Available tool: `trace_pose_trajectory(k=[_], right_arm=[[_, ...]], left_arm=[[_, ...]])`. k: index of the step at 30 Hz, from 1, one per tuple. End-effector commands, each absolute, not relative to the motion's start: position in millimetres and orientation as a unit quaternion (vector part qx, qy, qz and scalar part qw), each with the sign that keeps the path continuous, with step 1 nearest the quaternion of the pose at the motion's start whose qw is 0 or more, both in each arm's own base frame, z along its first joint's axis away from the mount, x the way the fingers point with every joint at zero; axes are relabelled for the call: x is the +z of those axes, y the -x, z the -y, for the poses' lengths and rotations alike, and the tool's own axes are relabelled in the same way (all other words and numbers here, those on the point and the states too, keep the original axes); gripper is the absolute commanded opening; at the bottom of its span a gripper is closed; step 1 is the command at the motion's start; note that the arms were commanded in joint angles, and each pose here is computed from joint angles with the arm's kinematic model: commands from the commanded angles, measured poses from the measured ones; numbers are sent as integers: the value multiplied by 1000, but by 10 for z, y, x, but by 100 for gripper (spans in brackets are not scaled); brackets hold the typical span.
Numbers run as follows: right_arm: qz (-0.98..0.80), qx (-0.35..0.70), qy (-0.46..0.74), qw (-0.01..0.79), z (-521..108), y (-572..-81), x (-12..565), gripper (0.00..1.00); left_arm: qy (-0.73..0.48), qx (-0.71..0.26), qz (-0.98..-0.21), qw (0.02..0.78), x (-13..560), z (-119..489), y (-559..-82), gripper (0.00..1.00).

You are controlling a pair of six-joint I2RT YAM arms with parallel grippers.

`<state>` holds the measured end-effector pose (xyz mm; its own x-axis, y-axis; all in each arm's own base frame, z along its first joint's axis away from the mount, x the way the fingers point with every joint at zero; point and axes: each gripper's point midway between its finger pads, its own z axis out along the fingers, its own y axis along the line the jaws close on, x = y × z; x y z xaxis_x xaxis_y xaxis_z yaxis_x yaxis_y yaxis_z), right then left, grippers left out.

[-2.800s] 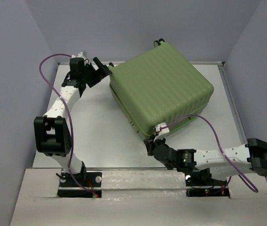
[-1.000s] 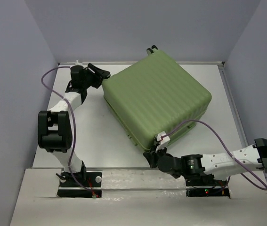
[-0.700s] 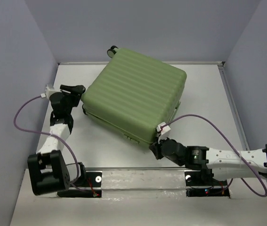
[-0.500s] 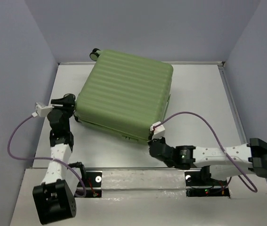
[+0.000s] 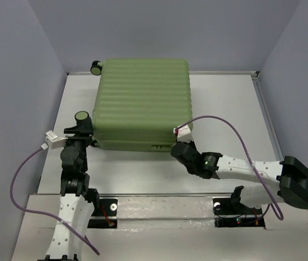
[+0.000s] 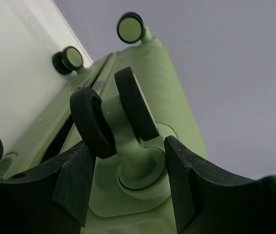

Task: Pack the luggage

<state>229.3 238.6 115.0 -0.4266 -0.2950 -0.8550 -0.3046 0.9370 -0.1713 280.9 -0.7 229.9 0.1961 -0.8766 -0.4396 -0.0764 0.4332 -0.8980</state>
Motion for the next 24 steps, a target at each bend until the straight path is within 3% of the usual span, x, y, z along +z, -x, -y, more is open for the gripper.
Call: trace_pose_trajectory(k=[1, 4, 5, 8, 9, 12, 18, 21, 24], right_arm=[[-698, 314, 151, 626, -3423, -2401, 3089, 7], [-683, 319, 172, 634, -3444, -2390, 3081, 7], [-649, 375, 157, 643, -3527, -2317, 3234, 7], [-683, 422, 134, 581, -3714, -1976, 2293, 7], [-674, 451, 128, 571, -3872, -1878, 2233, 7], [-731, 337, 231, 547, -4258, -1653, 1687, 7], [-671, 395, 138, 612, -3491, -1983, 3021, 7], [-665, 378, 96, 636, -2980, -2232, 3321, 7], [-668, 410, 132, 607, -3083, -2069, 3310, 7]], left_arm=[[171, -485, -697, 500, 2243, 1388, -2274, 6], [166, -506, -686, 496, 2352, 1484, -2203, 6], [163, -513, -682, 494, 2376, 1516, -2181, 6], [158, -536, -671, 488, 2449, 1630, -2114, 6], [156, -539, -670, 486, 2435, 1660, -2106, 6], [160, -522, -685, 482, 2291, 1699, -2150, 6], [171, -489, -696, 497, 2078, 1621, -2243, 6], [170, -477, -701, 503, 2035, 1605, -2282, 6], [173, -468, -711, 496, 1890, 1609, -2312, 6]])
